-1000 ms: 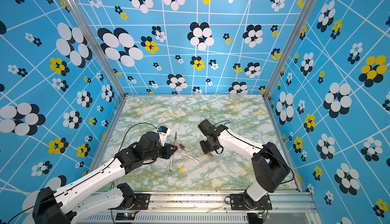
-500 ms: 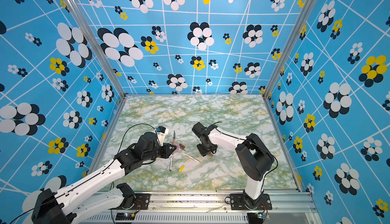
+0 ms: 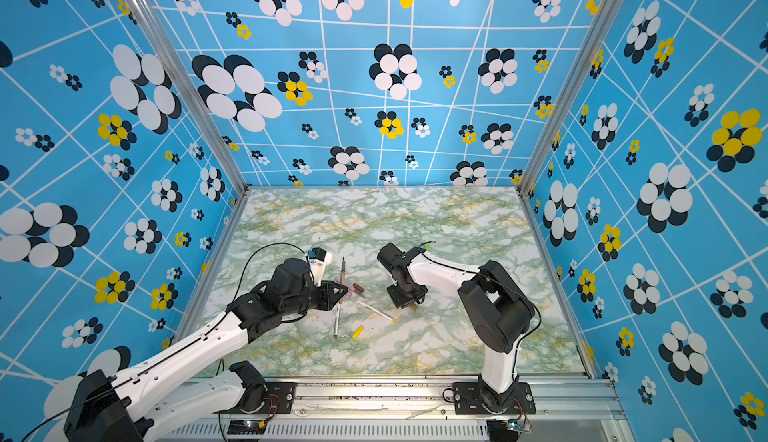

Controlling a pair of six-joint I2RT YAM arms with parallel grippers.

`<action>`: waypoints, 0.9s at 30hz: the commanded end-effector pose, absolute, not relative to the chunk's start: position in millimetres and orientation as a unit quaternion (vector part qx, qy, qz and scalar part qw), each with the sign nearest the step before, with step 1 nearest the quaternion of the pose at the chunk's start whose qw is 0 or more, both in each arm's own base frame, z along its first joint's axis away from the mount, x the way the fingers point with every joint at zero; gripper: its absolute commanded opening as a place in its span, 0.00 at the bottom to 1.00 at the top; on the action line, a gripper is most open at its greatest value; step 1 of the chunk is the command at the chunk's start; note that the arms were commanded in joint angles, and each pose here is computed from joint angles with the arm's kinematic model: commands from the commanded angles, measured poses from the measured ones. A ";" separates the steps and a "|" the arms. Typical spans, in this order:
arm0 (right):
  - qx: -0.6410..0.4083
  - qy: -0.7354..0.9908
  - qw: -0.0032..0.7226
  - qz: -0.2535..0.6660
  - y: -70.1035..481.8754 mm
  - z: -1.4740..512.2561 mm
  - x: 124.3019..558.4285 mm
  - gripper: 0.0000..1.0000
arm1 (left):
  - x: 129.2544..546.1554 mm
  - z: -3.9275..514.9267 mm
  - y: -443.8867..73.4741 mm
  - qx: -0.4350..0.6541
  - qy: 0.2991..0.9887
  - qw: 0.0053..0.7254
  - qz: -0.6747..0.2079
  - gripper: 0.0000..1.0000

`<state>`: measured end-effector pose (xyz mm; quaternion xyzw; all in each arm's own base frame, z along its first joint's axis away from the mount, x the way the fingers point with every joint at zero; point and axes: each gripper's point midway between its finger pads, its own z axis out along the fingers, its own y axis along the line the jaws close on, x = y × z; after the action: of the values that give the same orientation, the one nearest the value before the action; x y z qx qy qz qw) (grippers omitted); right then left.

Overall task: Insert the pens into the pen caps
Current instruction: 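Move the right gripper down to the tan cap on the table and grasp it, then close the right gripper on the tan cap and lift it off the table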

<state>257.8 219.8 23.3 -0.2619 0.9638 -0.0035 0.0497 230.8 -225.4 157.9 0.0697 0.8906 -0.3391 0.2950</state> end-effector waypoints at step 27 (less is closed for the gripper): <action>-0.216 0.974 0.056 -0.027 204.1 4.2 260.5 0.22 | 239.9 169.8 -216.3 0.056 0.884 0.311 -0.345 0.00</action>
<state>263.9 219.0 21.7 -0.2366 0.9694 -0.0071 0.0656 238.9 -216.1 160.1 0.0530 0.8901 -0.3354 0.3040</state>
